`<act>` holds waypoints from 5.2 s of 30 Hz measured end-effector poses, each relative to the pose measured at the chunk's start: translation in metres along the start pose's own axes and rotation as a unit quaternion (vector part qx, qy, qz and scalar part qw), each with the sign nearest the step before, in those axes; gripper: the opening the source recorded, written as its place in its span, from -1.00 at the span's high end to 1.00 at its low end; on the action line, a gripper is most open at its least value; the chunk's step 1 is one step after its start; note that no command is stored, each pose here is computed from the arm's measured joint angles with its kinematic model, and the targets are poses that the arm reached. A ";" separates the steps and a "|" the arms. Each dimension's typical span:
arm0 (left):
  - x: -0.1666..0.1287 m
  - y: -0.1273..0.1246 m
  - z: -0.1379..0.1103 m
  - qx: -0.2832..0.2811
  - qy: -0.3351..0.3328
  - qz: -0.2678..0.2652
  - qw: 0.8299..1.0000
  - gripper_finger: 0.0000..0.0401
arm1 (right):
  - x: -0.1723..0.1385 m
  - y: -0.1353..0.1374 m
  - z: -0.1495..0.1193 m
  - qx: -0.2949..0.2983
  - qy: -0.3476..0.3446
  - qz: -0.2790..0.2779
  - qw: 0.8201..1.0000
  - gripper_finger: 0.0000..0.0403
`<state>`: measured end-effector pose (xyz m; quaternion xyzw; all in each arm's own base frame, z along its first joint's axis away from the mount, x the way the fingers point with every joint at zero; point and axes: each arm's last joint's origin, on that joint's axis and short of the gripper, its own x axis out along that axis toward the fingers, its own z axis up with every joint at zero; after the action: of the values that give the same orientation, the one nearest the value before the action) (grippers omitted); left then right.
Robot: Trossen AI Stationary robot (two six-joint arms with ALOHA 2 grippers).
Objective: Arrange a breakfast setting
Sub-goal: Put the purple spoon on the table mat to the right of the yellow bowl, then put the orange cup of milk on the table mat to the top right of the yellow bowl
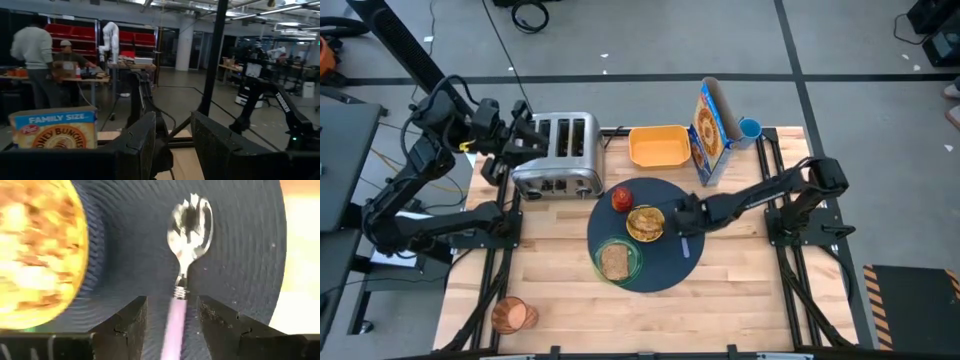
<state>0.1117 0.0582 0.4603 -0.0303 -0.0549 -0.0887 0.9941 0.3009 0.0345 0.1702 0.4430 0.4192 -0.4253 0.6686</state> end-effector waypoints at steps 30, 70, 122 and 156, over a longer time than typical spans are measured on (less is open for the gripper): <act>0.009 -0.003 -0.003 -0.009 0.007 -0.028 1.000 0.34 | 0.029 0.005 -0.022 0.100 0.046 -0.027 0.994 0.64; 0.045 -0.071 -0.027 -0.115 0.090 -0.106 0.984 0.34 | -0.055 -0.006 -0.004 0.064 -0.008 0.041 0.997 0.18; 0.098 -0.285 -0.219 -0.443 0.652 0.422 0.448 -0.03 | -0.165 -0.059 -0.077 -0.354 -0.139 0.183 0.906 0.04; 0.165 -0.202 -0.172 -0.359 0.659 0.269 0.604 0.93 | -0.188 -0.106 -0.045 -0.347 -0.162 0.132 0.914 0.05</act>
<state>0.2543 -0.1810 0.3191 -0.3316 0.6616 0.1744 0.6495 0.1393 0.0882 0.3101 0.1592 0.3638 -0.2271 0.8892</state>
